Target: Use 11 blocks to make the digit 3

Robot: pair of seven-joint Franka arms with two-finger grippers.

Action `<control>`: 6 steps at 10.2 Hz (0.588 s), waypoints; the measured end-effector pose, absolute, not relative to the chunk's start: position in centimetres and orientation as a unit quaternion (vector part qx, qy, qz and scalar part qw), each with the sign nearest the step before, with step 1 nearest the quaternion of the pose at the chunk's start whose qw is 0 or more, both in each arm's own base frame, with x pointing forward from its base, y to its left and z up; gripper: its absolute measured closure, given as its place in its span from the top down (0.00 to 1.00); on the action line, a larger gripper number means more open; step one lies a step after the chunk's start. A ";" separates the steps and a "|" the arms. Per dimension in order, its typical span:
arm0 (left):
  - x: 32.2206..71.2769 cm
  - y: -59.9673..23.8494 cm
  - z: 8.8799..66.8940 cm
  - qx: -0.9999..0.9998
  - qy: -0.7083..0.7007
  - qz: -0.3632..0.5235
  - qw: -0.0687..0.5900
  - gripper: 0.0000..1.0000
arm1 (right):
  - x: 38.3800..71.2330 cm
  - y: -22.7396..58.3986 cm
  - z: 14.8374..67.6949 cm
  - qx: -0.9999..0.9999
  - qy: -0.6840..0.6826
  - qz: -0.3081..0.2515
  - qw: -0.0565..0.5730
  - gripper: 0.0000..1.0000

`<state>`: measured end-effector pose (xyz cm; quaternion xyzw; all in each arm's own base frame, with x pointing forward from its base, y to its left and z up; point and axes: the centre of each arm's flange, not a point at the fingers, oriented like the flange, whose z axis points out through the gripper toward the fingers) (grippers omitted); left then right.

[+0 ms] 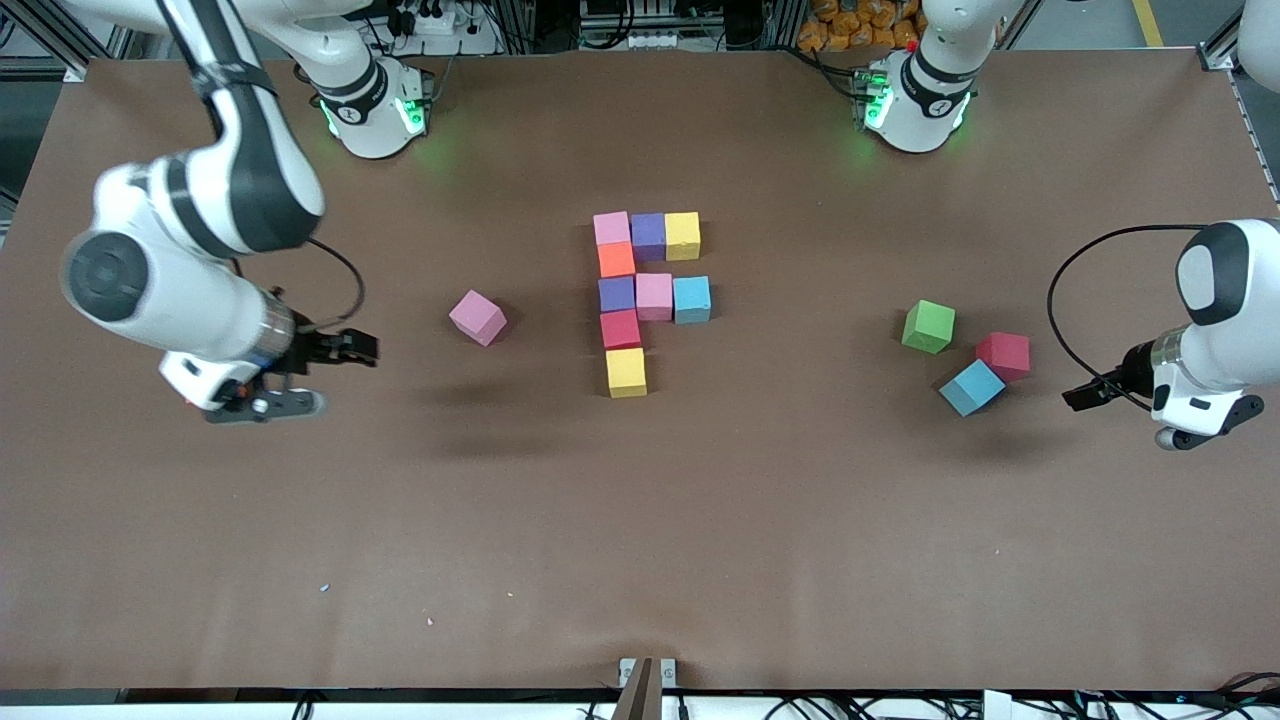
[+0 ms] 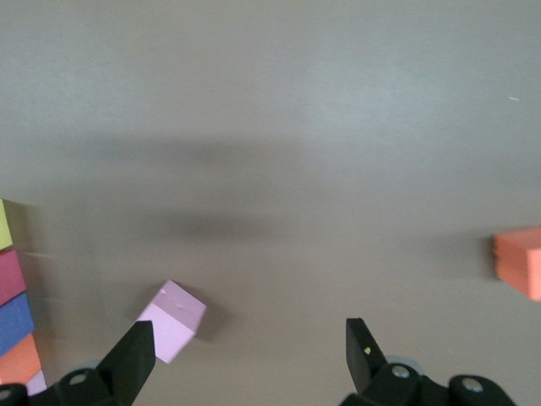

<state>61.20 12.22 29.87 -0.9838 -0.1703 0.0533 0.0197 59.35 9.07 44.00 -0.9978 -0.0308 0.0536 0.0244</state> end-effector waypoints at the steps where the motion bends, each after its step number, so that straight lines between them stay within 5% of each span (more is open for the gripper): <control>1: 61.6 10.9 29.9 -0.989 -0.135 0.052 0.017 1.00 | 58.0 7.5 45.5 -0.998 -0.021 0.046 0.024 1.00; 6: 64.2 1.6 27.6 -0.994 -0.097 0.058 -0.001 1.00 | 54.5 2.8 54.6 -0.999 -0.025 0.029 0.029 1.00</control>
